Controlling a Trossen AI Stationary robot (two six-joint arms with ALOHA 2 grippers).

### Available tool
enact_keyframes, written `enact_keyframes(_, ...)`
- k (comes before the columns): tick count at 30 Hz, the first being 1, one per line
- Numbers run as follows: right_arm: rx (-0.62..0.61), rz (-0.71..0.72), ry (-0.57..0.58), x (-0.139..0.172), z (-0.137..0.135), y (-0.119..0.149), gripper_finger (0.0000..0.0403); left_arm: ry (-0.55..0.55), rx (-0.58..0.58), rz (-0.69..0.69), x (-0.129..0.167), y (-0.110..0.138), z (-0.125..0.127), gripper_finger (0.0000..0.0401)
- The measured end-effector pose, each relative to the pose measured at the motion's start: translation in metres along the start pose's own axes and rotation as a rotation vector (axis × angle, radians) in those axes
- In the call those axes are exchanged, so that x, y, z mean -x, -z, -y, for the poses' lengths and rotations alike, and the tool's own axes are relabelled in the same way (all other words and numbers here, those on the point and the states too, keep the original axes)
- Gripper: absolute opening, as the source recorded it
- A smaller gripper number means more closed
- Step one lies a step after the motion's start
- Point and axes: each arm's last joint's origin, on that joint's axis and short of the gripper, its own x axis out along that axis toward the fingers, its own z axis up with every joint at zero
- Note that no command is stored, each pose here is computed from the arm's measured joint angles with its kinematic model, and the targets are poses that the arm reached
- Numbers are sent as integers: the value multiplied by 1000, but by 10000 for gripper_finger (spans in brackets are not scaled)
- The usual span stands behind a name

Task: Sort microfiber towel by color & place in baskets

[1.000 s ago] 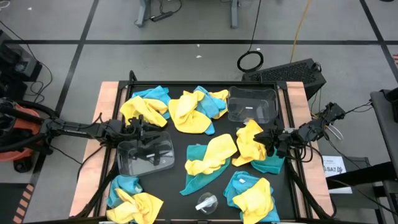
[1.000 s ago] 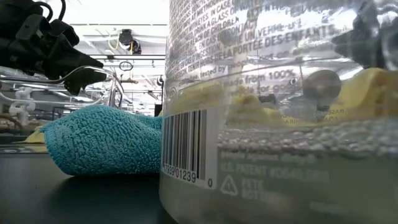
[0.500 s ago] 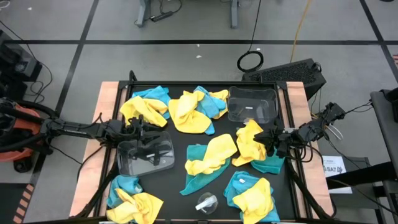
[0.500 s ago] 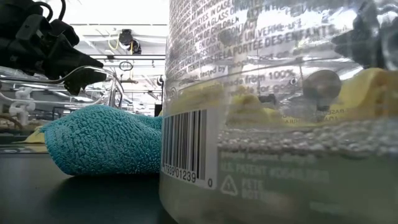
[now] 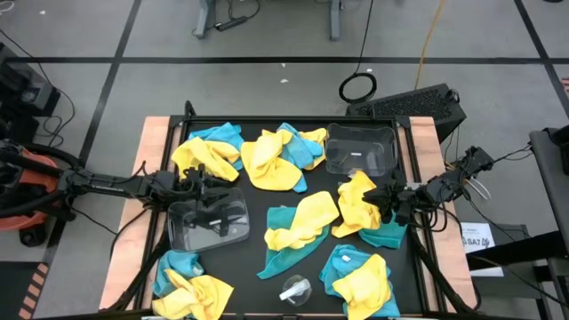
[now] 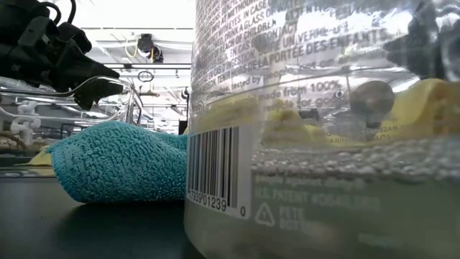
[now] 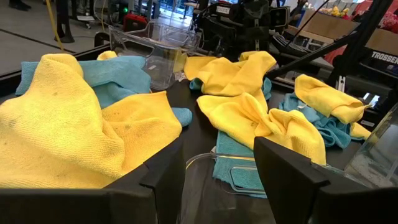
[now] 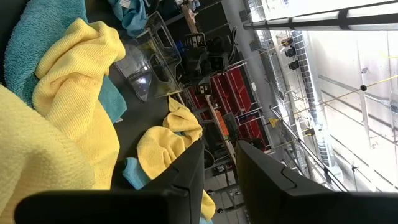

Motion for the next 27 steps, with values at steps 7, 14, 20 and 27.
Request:
enact_keyframes(7,0,0,0,0,0,0,86,0,0,0,0,0,0,196)
enact_keyframes(14,0,0,-1,0,0,0,86,0,0,0,0,0,0,196)
enact_keyframes(20,0,0,0,0,0,0,86,0,0,-1,0,0,0,196)
enact_keyframes(27,187,-2,9,0,1,0,86,0,0,0,0,0,0,196)
